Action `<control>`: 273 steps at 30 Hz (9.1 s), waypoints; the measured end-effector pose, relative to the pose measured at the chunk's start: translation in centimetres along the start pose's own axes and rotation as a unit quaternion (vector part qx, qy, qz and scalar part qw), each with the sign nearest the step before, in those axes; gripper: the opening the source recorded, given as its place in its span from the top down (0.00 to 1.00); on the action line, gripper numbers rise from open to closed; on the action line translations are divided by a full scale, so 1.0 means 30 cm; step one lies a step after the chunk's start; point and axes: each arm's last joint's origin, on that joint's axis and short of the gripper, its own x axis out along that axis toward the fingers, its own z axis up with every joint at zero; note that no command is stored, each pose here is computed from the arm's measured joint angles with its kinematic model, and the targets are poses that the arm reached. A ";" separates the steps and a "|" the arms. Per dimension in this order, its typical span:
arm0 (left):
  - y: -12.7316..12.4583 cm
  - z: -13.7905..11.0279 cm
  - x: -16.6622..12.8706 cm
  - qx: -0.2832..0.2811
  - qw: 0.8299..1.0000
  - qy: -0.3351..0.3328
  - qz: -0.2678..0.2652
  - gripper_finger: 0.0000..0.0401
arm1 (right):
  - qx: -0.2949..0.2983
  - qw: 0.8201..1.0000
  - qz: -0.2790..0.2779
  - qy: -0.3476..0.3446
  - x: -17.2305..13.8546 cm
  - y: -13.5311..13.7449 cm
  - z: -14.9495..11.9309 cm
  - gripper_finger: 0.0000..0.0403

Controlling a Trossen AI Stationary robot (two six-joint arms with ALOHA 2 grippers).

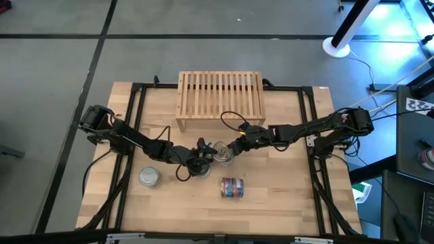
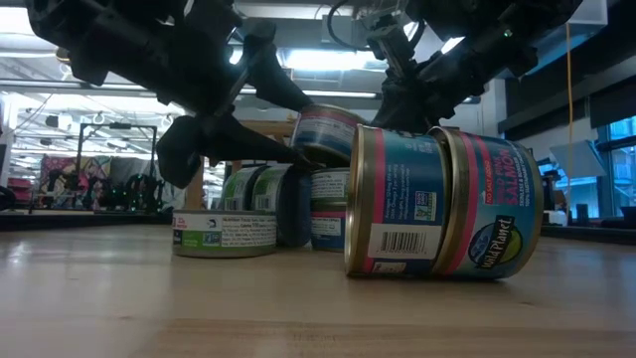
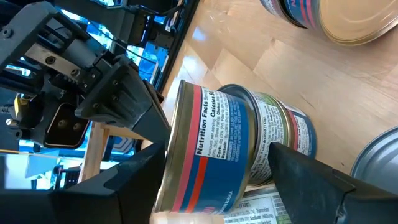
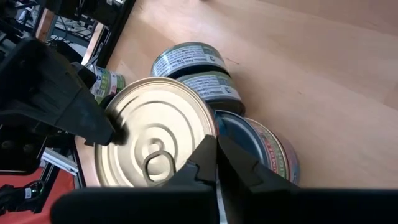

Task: Stack canned seafood by type on shelf
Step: Put the blue-pink tuna can on the shelf, then put the green tuna can on the shelf

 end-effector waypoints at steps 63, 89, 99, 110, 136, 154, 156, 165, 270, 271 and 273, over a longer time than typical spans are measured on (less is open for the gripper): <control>0.029 -0.022 0.013 -0.005 1.000 -0.011 0.017 0.49 | -0.015 1.000 0.015 0.009 0.002 0.004 -0.001 0.76; 0.126 0.010 -0.012 -0.055 0.984 -0.022 0.169 0.48 | -0.159 0.973 0.081 -0.144 -0.332 0.109 0.090 0.71; 0.227 -0.003 -0.068 -0.013 0.959 0.063 0.277 0.48 | -0.242 0.937 0.088 -0.238 -0.488 0.127 0.118 0.71; 0.355 -0.122 -0.115 0.027 0.922 0.205 0.327 0.48 | -0.301 0.918 0.061 -0.252 -0.484 0.127 0.121 0.71; 0.391 -0.223 -0.110 -0.079 0.904 0.237 0.348 0.48 | -0.356 0.870 0.011 -0.341 -0.339 0.031 0.355 0.71; 0.321 -0.107 -0.135 -0.073 0.904 0.267 0.326 0.48 | -0.375 0.857 0.073 -0.346 -0.207 0.050 0.420 0.71; 0.313 -0.108 -0.134 -0.058 0.903 0.286 0.316 0.48 | -0.380 0.858 0.080 -0.337 -0.193 0.062 0.432 0.71; 0.312 -0.113 -0.132 -0.038 0.892 0.333 0.304 0.48 | -0.399 0.853 0.129 -0.312 -0.137 0.115 0.476 0.71; 0.250 0.120 -0.172 -0.431 0.852 0.076 0.287 0.36 | -0.430 0.862 -0.054 -0.261 -0.177 0.173 0.410 0.71; 0.243 0.131 -0.177 -0.456 0.841 0.063 0.284 0.36 | -0.432 0.863 -0.051 -0.256 -0.194 0.175 0.408 0.71; 0.229 0.151 -0.188 -0.499 0.821 0.040 0.276 0.36 | -0.434 0.864 -0.048 -0.250 -0.225 0.179 0.404 0.71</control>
